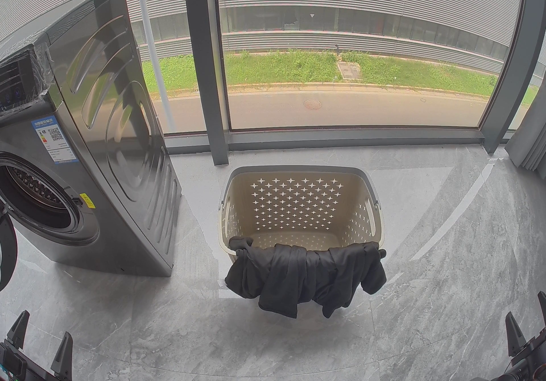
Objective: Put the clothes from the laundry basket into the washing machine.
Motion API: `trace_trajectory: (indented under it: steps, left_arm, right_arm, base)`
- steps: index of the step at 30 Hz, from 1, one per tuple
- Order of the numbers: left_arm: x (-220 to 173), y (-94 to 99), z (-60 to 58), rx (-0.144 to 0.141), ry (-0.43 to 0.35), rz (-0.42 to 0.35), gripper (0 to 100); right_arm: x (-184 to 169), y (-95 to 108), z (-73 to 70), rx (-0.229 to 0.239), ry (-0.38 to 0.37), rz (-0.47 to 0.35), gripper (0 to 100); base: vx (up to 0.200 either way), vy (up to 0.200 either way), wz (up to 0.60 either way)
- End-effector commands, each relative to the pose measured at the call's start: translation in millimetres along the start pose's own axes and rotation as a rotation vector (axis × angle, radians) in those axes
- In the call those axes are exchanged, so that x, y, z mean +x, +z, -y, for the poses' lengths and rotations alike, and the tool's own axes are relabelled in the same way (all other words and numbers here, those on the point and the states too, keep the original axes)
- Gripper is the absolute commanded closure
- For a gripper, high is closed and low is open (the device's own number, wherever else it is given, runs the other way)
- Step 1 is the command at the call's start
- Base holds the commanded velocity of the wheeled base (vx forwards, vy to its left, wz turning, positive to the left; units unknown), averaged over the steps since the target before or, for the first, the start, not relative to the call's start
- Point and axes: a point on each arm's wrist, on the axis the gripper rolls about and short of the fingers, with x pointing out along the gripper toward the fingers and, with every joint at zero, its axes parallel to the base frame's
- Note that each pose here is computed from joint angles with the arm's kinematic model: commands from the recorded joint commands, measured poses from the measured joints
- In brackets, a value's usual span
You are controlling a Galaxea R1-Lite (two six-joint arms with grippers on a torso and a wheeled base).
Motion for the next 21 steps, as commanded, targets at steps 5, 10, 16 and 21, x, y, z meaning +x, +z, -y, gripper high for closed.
trace_trajectory:
  steps: [5,10,16,21]
  left_arm:
    - [0,-4.8,-0.1,0.0,0.0,0.0,0]
    - [0,-5.1,-0.1,0.0,0.0,0.0,0]
    - [0,-4.7,0.0,0.0,-0.001,0.002,0]
    - [0,-5.1,-0.1,-0.005,0.0,0.0,0]
  right_arm:
    - [-16,53,0.5,-0.003,0.015,0.185,0]
    - [5,74,-1.4,0.01,0.161,-0.031,0]
    - [61,77,-8.4,0.037,0.355,-0.321,0]
    - [110,79,-18.6,0.026,0.432,-0.422,0]
  base:
    - [0.0,0.0,0.0]
    - [0.0,0.0,0.0]
    - [0.0,0.0,0.0]
    - [0.0,0.0,0.0]
